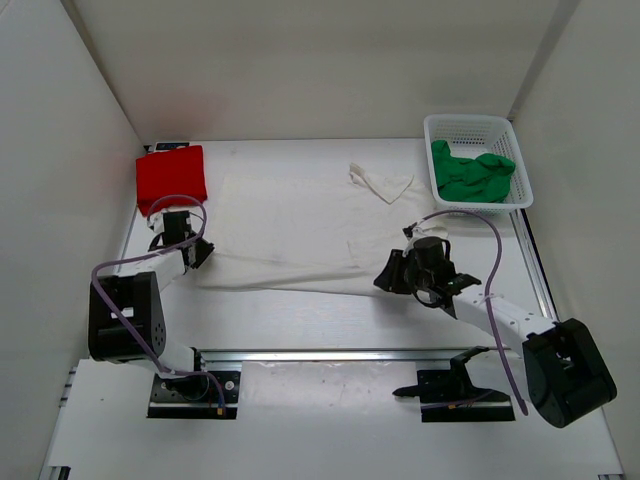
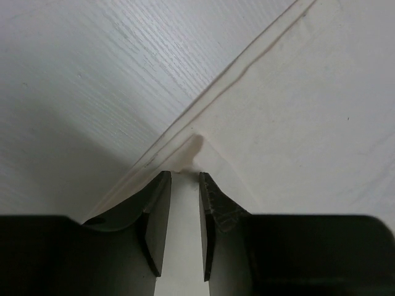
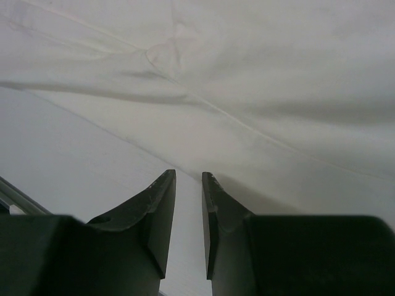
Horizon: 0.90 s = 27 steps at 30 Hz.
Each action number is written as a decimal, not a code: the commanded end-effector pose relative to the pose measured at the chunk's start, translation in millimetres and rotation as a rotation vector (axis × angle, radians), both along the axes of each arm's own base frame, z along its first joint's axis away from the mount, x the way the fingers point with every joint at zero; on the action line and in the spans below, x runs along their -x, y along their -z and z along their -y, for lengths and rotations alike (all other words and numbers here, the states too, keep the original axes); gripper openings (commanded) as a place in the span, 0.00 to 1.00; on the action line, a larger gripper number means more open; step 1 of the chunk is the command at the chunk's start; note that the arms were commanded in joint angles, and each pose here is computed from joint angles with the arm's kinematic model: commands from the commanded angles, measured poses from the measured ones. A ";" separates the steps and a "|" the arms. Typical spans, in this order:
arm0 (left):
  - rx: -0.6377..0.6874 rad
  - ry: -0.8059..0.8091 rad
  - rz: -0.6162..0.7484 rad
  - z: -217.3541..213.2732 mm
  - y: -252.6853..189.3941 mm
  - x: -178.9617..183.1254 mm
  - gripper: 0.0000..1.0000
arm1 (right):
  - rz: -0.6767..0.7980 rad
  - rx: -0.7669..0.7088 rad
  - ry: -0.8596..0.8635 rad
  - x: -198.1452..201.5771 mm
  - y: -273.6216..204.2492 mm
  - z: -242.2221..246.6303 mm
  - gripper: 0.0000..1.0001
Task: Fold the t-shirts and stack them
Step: Fold the flattened tshirt in 1/3 of the way
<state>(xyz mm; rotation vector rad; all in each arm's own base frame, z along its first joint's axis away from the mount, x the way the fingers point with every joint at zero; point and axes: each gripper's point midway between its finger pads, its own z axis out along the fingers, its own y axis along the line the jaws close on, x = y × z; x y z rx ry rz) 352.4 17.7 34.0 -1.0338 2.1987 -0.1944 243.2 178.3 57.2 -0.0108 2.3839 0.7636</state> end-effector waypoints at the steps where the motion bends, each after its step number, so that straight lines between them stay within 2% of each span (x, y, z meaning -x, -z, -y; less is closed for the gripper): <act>1: -0.001 0.014 0.025 4.0 -5.0 -4.8 0.36 | 0.056 -0.036 -0.019 -6.6 -12.7 -11.5 0.22; 5: 0.027 0.017 0.039 9.2 -5.7 -8.6 0.25 | 0.048 -0.043 -0.042 3.2 -6.8 -19.0 0.22; 11: -0.002 -0.011 0.041 0.8 -8.2 -11.6 0.07 | 0.041 -0.040 -0.050 6.4 -3.8 -20.5 0.22; 13: -0.002 -0.008 0.048 1.7 -11.0 -14.6 0.09 | 0.052 -0.043 -0.051 5.3 -7.8 -20.7 0.22; 16: 0.005 -0.002 0.029 4.0 -5.8 -13.9 0.27 | 0.068 -0.043 -0.040 1.2 -11.2 -17.0 0.23; 19: 0.009 -0.013 0.033 1.8 -5.1 -15.0 0.41 | 0.071 -0.060 -0.051 2.1 -13.8 -19.5 0.22; 21: 0.012 -0.016 0.029 1.6 -3.3 -14.9 0.37 | 0.065 -0.055 -0.047 2.6 -11.3 -17.7 0.22; 22: 0.014 -0.012 0.021 3.2 -2.2 -13.0 0.31 | 0.063 -0.056 -0.051 2.3 -12.3 -19.1 0.22; 25: 0.021 -0.015 0.028 3.7 -0.8 -16.0 0.32 | 0.068 -0.051 -0.049 3.2 -10.7 -18.3 0.22; 27: 0.031 -0.009 0.029 6.2 -0.4 -17.3 0.24 | 0.068 -0.054 -0.053 3.3 -12.6 -19.6 0.23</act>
